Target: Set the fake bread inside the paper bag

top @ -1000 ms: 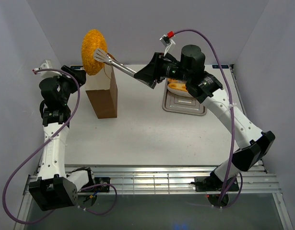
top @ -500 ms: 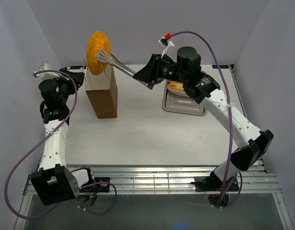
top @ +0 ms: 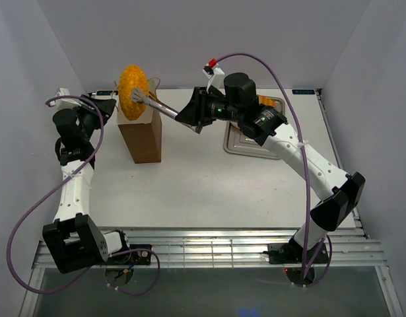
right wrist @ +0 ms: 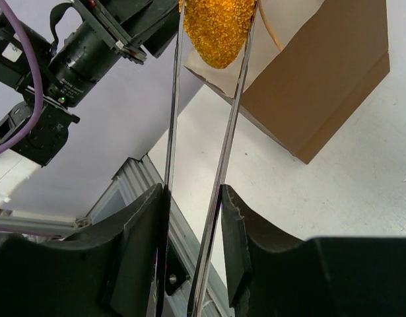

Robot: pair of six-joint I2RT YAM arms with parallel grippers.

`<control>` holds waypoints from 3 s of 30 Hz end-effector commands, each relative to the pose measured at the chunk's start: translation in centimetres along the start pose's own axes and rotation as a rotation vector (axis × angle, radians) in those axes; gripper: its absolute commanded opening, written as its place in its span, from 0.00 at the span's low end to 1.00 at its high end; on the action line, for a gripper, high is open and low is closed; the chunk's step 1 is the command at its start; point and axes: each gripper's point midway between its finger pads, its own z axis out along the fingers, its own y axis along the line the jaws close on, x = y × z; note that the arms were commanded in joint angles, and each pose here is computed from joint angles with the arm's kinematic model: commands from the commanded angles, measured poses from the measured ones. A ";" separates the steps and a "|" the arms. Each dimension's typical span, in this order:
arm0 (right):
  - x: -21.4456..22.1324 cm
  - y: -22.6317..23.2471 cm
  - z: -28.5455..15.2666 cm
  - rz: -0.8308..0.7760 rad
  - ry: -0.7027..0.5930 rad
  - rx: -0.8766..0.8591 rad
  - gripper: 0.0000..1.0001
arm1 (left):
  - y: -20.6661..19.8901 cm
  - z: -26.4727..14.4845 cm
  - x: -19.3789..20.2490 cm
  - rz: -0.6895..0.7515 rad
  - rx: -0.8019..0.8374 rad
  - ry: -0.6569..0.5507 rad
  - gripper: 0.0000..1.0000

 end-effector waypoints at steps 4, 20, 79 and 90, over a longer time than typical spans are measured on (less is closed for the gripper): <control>-3.4 2.4 -1.3 -0.081 -0.124 -0.030 0.08 | -0.9 0.4 -0.3 -0.020 0.051 0.004 0.59; -3.3 2.1 -1.2 -0.077 -0.119 -0.011 0.26 | -0.3 1.3 -0.5 -0.035 0.035 0.000 0.30; -3.0 -1.3 -13.0 -0.180 -0.251 0.241 0.46 | 2.0 0.5 0.3 -0.045 -0.046 -0.001 0.00; 2.5 -19.2 -21.2 0.121 -0.228 0.509 0.44 | 2.5 -0.4 1.3 -0.057 -0.056 0.008 0.00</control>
